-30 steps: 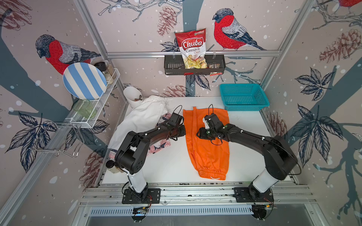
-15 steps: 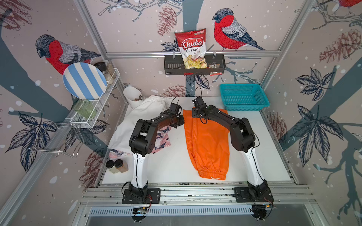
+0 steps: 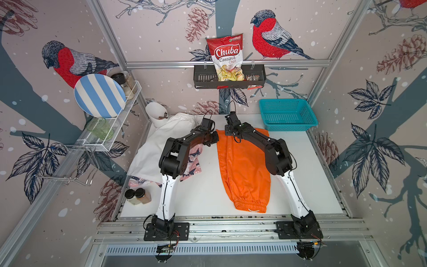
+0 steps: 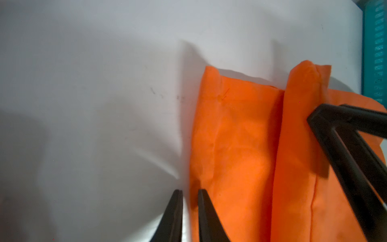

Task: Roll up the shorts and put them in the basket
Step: Roll the shorts at the center of the board.

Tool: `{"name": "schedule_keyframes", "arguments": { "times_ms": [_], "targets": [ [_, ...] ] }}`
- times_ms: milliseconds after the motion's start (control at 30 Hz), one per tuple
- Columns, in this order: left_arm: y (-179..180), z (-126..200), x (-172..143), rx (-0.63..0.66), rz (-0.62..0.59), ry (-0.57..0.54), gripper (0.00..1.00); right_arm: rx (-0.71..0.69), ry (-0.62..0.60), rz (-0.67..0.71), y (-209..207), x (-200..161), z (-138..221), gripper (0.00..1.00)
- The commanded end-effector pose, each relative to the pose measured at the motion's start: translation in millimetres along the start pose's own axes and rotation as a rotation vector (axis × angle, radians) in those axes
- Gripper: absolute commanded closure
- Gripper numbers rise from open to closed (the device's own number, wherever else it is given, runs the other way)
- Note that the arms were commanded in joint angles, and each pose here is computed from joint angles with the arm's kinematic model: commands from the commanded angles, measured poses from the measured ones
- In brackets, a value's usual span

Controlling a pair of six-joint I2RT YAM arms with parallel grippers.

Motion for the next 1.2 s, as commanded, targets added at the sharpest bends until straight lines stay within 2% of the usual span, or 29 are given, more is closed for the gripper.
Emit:
{"name": "schedule_keyframes", "arguments": {
  "times_ms": [0,100,400,600,800,967,1167],
  "targets": [
    [9.7,-5.7,-13.5,0.041,0.001,0.075,0.81,0.027,-0.046,0.005,5.8,11.5,5.7,0.82],
    [9.2,-9.6,-13.9,0.027,-0.001,0.079,0.82,0.064,-0.045,-0.011,10.2,15.6,11.2,1.0],
    [9.5,-11.6,-14.5,0.024,-0.008,0.085,0.84,0.248,-0.037,-0.077,35.5,26.5,31.8,1.0],
    [10.2,-14.0,-17.1,0.019,-0.001,0.09,0.84,0.314,0.001,-0.112,39.4,12.5,14.1,1.0],
    [12.6,-18.1,-22.8,0.023,0.0,0.102,0.85,0.464,0.104,-0.194,38.2,-13.0,-7.6,1.0],
    [13.2,-20.9,-23.8,0.019,0.0,0.104,0.85,0.581,0.146,-0.255,40.5,-18.5,-10.0,1.0],
    [13.2,-22.5,-24.9,0.015,-0.004,0.104,0.87,0.695,0.156,-0.384,37.2,-3.7,5.5,1.0]
  ]
}}
Point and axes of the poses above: each gripper's point midway between its finger pads, its own z axis back along the fingers, its own y axis along the line the jaws close on, x = y × z, the point moved 8 cm from there along z, back along the fingers, and after that the axes turned 13 degrees about -z, right-handed, at the moved point
